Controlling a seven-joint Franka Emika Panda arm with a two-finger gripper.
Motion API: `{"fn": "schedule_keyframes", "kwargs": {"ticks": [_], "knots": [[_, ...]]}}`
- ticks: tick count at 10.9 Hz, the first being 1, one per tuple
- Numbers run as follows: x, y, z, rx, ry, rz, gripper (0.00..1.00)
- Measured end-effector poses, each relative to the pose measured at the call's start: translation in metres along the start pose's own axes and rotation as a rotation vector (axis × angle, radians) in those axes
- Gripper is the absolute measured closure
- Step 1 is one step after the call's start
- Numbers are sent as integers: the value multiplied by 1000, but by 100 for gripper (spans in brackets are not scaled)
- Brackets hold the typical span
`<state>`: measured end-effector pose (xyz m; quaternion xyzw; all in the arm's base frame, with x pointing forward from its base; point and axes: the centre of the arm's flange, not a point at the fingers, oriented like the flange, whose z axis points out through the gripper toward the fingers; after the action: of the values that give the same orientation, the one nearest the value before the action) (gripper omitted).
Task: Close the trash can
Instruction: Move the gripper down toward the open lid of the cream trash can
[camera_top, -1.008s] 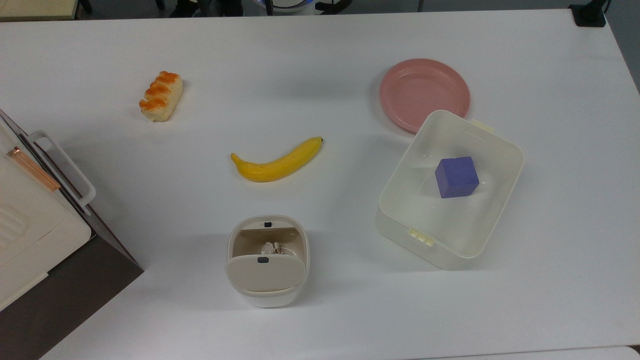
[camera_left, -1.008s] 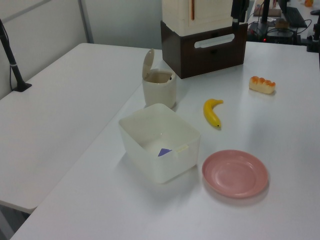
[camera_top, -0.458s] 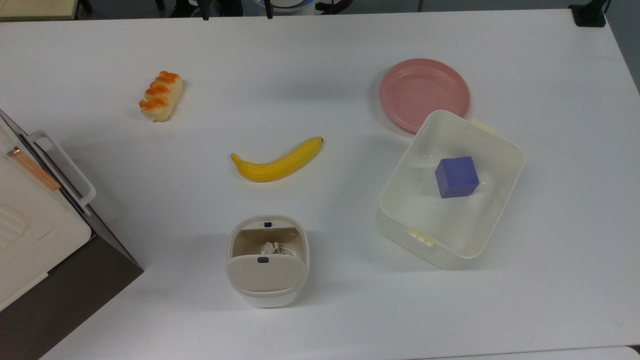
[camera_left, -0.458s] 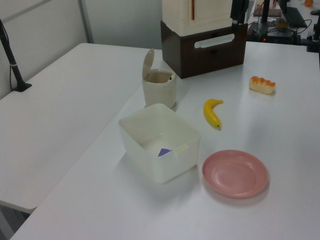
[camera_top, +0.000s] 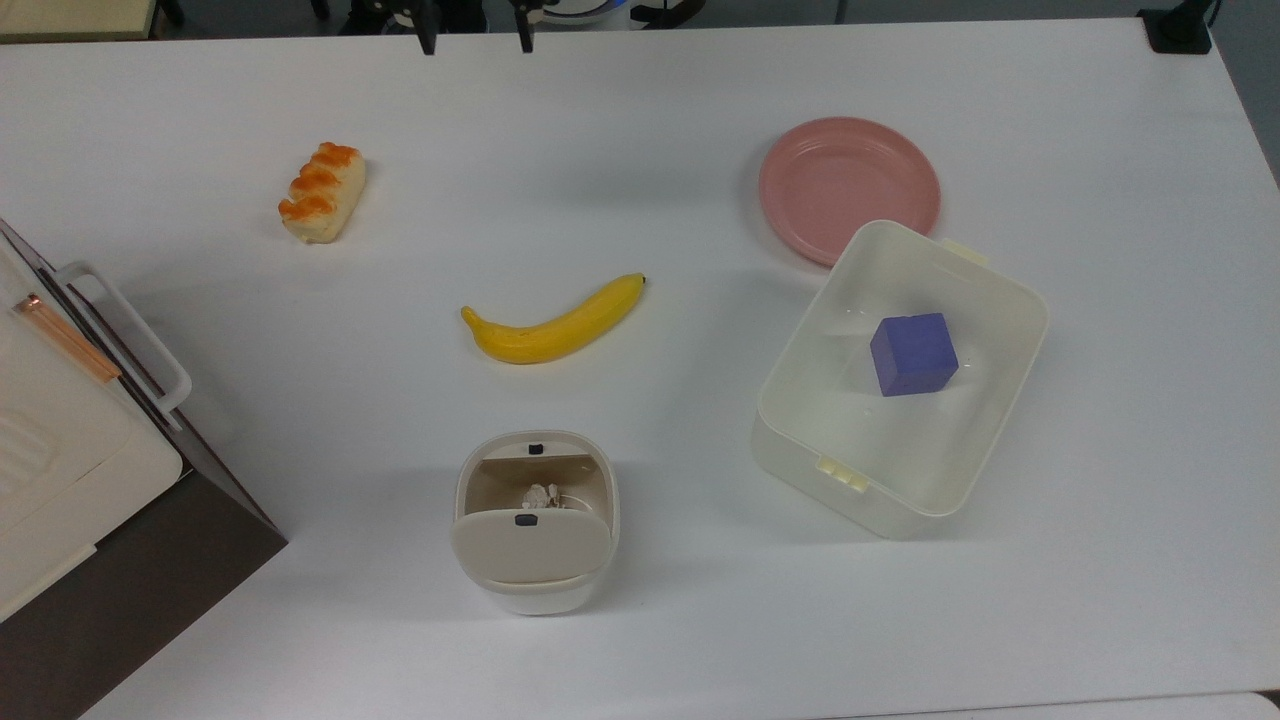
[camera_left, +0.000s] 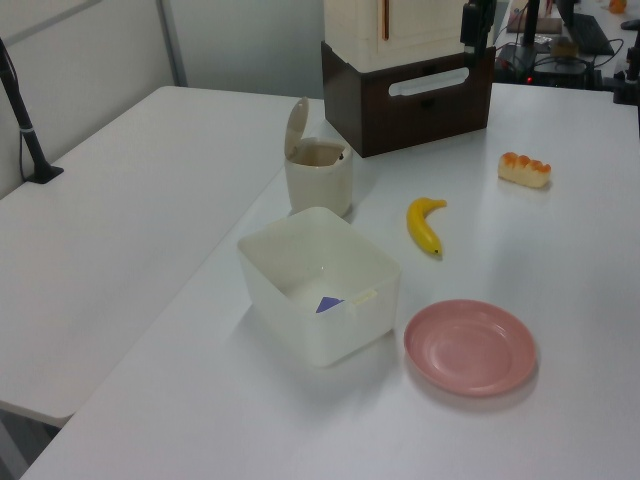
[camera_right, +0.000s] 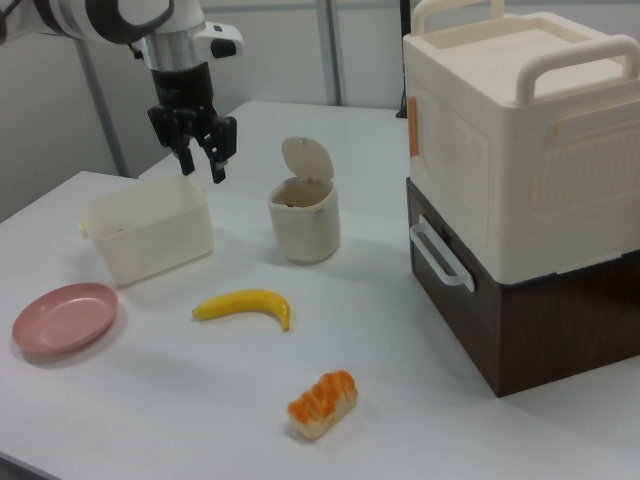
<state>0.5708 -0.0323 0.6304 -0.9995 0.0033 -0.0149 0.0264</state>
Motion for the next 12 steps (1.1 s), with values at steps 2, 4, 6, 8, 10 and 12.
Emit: {"fn": "schedule_keyframes", "kwargs": {"ticks": [2,4,6,8,10,12], "knots": [[4,1,8,2,-13,-53,65],[12,3,19,5,-11,-87,91],[34,7,37,4,43,-88,92],[65,12,58,-3,160,-84,93],[91,16,76,-9,267,-80,93],[113,20,82,-21,408,-75,93]]}}
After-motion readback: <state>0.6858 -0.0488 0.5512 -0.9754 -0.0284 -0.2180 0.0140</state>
